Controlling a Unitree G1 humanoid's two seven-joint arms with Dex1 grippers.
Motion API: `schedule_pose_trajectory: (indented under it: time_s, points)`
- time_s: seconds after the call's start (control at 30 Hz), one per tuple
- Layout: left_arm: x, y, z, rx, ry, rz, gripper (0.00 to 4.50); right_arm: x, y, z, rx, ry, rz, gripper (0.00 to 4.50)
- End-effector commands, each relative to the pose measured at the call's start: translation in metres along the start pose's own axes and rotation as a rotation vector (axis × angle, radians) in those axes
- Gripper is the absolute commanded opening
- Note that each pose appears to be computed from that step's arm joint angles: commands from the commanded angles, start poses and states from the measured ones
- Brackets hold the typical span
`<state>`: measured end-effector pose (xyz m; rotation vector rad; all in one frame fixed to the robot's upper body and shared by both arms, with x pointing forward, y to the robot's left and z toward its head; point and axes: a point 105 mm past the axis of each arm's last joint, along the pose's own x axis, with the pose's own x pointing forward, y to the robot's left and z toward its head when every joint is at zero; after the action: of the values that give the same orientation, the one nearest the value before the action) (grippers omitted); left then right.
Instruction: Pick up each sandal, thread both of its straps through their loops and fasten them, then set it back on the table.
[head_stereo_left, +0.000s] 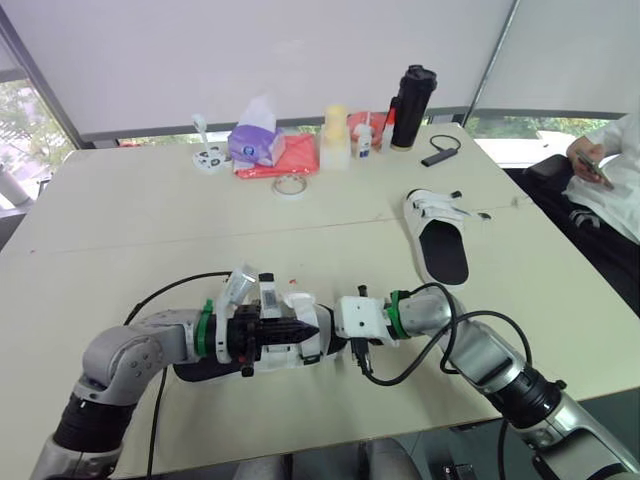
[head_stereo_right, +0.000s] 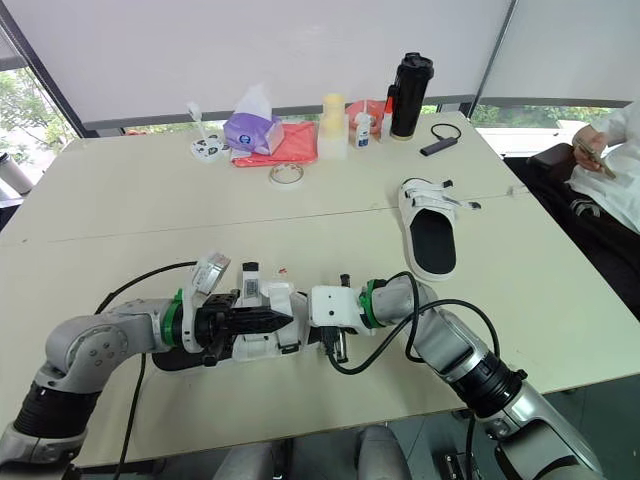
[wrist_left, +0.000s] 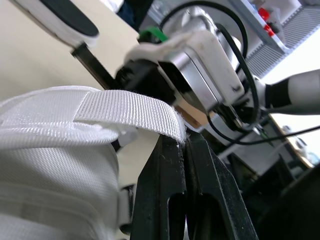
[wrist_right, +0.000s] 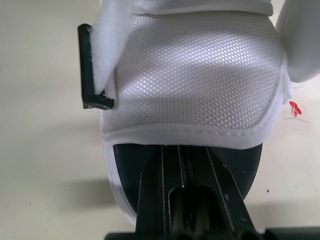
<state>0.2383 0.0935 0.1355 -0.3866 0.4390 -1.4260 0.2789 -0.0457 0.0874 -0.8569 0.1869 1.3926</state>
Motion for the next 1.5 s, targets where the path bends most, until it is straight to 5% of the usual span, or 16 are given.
schedule_pose_trajectory:
  time_s: [0.03, 0.47, 0.73, 1.3, 1.5]
  points:
    - [0.002, 0.005, -0.008, 0.059, 0.052, 0.039, 0.02, 0.005, 0.01, -0.038, 0.09, 0.143, 0.012, 0.0]
    - [0.007, -0.007, -0.011, 0.038, 0.052, -0.048, 0.02, 0.005, 0.01, -0.039, 0.089, 0.145, 0.012, 0.0]
    - [0.008, -0.001, -0.033, 0.096, 0.187, -0.012, 0.02, 0.006, 0.01, -0.038, 0.089, 0.143, 0.011, 0.0]
    - [0.007, 0.0, -0.025, 0.05, 0.135, -0.015, 0.02, 0.005, 0.011, -0.039, 0.09, 0.145, 0.013, 0.0]
    - [0.007, -0.005, -0.043, 0.048, 0.243, -0.044, 0.02, 0.006, 0.01, -0.037, 0.088, 0.14, 0.013, 0.0]
